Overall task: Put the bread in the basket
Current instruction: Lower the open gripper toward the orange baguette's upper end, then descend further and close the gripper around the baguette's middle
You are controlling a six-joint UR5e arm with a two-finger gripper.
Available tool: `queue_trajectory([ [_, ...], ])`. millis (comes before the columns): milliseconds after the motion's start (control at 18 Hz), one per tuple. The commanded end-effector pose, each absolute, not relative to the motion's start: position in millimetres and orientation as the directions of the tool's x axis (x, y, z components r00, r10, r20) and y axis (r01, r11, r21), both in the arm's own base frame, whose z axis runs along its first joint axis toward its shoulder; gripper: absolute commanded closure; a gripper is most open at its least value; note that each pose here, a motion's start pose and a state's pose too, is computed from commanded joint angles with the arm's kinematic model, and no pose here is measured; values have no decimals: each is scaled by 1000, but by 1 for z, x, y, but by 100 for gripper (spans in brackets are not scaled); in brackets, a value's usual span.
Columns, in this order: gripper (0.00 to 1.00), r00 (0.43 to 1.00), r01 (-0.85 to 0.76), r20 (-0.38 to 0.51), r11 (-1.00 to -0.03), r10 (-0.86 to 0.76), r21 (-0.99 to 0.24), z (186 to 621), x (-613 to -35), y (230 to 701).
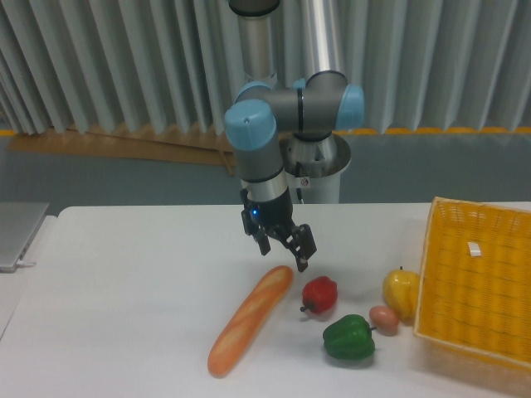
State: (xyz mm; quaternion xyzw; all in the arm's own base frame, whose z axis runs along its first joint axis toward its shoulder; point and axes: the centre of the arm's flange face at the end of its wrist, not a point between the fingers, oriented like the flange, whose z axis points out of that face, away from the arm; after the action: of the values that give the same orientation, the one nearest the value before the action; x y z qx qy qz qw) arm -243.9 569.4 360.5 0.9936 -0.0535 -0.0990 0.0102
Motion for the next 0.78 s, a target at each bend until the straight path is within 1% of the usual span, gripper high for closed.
queue_trajectory([
  [222, 0, 973, -121, -193, -991, -130, 54, 349, -240, 576],
  [389, 0, 974, -128, -180, -989, -140, 80, 331, -238, 583],
  [778, 0, 974, -131, -171, -985, -148, 109, 315, -240, 586],
])
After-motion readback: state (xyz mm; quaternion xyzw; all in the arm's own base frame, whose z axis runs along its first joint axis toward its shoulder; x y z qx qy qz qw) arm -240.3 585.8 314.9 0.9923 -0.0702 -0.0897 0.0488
